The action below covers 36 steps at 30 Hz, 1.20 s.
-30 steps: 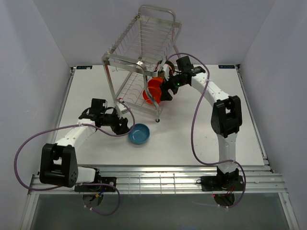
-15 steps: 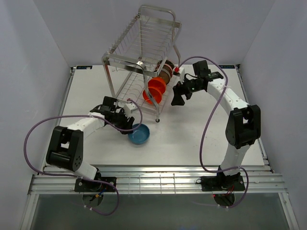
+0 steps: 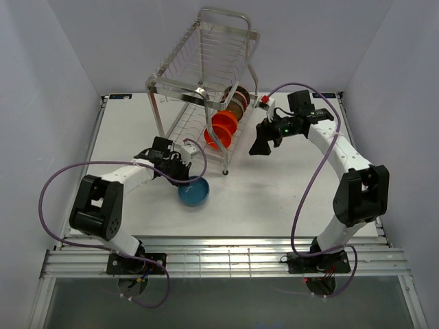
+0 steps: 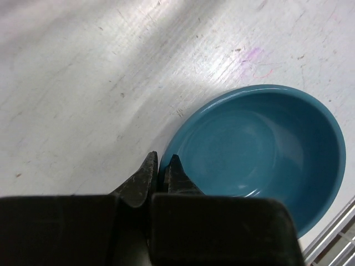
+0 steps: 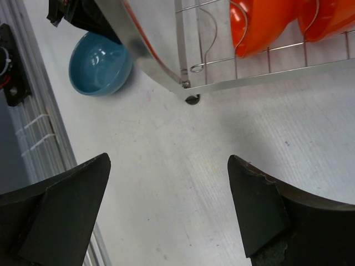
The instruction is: Load the bowls into the dish rack
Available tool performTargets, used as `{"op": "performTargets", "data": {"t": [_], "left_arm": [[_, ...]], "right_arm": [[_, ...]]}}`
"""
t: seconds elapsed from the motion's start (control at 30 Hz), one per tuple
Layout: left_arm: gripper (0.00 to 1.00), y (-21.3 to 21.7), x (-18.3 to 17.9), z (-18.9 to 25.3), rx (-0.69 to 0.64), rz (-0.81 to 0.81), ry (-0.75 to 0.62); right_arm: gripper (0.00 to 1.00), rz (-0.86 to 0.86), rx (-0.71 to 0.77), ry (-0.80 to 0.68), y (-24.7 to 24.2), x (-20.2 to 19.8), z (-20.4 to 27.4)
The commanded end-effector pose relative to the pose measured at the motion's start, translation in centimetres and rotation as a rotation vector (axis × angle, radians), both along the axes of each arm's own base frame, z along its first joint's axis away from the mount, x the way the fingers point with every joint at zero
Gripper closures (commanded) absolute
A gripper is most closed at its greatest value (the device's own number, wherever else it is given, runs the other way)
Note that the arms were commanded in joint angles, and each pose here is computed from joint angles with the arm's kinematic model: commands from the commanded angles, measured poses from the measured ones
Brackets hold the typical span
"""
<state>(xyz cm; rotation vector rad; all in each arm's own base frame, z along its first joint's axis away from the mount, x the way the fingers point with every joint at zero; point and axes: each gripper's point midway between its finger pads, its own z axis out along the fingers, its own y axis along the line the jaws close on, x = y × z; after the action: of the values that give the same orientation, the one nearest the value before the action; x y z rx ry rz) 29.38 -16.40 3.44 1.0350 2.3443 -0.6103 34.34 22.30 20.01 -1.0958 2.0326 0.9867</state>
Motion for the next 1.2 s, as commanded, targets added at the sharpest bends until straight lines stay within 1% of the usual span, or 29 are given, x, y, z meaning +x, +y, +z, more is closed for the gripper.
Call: {"op": "performTargets", "data": {"t": [0.0,0.03,0.07,0.13,0.17,0.2,0.23,0.27,0.33,0.37,0.4,0.43,0.47,0.5,0.53,0.6,0.67,0.83,0.9,0.93,1.07,1.13,1.17], "left_arm": [[1.00,-1.1,1.8,6.0,-0.109,0.067,-0.180],[1.00,-1.1,2.1,7.2,-0.125,0.086,-0.224],[1.00,-1.2,2.2,9.5,-0.159,0.096,-0.319],[1.00,-1.9,1.8,11.8,-0.199,0.096,-0.399],[1.00,-2.2,1.6,12.8,-0.220,0.092,-0.446],[1.00,-2.9,0.9,14.7,-0.247,0.073,-0.507],[1.00,-3.2,0.7,15.4,-0.252,0.075,-0.538],[1.00,-3.4,0.6,16.0,-0.247,0.070,-0.571],[1.00,-4.8,-0.1,17.1,-0.251,0.048,-0.613],[1.00,-4.8,0.3,17.6,-0.244,0.077,-0.638],[1.00,-5.5,0.2,18.0,-0.253,0.075,-0.643],[1.00,-5.7,0.4,18.2,-0.257,0.093,-0.649],[1.00,-5.7,1.0,18.8,-0.268,0.150,-0.657],[1.00,-6.2,0.9,19.0,-0.275,0.160,-0.651],[1.00,-6.6,1.5,20.4,-0.311,0.189,-0.691],[1.00,-7.1,1.5,21.3,-0.338,0.236,-0.704],[1.00,-7.6,1.3,22.2,-0.374,0.241,-0.719],[1.00,-8.6,0.8,22.3,-0.406,0.280,-0.693],[1.00,-8.9,0.5,22.6,-0.419,0.277,-0.689],[1.00,-9.2,0.3,22.6,-0.445,0.294,-0.662],[1.00,-9.4,0.0,22.9,-0.467,0.319,-0.640],[1.00,-9.4,0.0,23.0,-0.469,0.326,-0.641],[1.00,-9.4,0.0,23.0,-0.471,0.333,-0.636]], "right_arm": [[0.08,0.027,0.079,0.075,0.4,-2.7,1.6],[0.08,0.025,0.093,0.100,0.4,-3.4,1.8],[0.08,0.039,0.117,0.134,0.6,-4.2,2.2],[0.08,0.048,0.148,0.182,0.9,-5.3,2.8],[0.08,0.053,0.171,0.238,1.3,-6.3,2.9],[0.08,0.057,0.182,0.259,1.6,-6.7,3.0],[0.08,0.072,0.193,0.270,2.0,-7.4,3.4],[0.08,0.071,0.214,0.321,2.4,-8.0,3.7],[0.08,0.089,0.247,0.319,3.5,-8.6,4.6],[0.07,0.080,0.268,0.385,3.8,-9.4,4.6],[0.07,0.081,0.281,0.397,4.3,-9.7,4.8],[0.07,0.109,0.310,0.339,5.0,-9.9,5.8],[0.08,0.123,0.324,0.336,5.4,-10.3,6.1],[0.07,0.124,0.332,0.376,5.7,-11.0,5.9],[0.07,0.160,0.359,0.343,6.3,-11.6,6.8],[0.08,0.159,0.368,0.361,6.6,-12.2,6.8],[0.09,0.141,0.363,0.333,6.8,-12.0,6.5],[0.09,0.119,0.363,0.378,7.0,-12.2,5.5],[0.09,0.112,0.368,0.349,7.3,-11.9,5.5],[0.09,0.109,0.364,0.350,7.3,-12.0,5.2],[0.09,0.119,0.372,0.349,7.3,-12.1,5.3],[0.07,0.136,0.382,0.346,7.3,-12.4,5.5],[0.04,0.137,0.382,0.352,7.3,-12.5,5.5]]}}
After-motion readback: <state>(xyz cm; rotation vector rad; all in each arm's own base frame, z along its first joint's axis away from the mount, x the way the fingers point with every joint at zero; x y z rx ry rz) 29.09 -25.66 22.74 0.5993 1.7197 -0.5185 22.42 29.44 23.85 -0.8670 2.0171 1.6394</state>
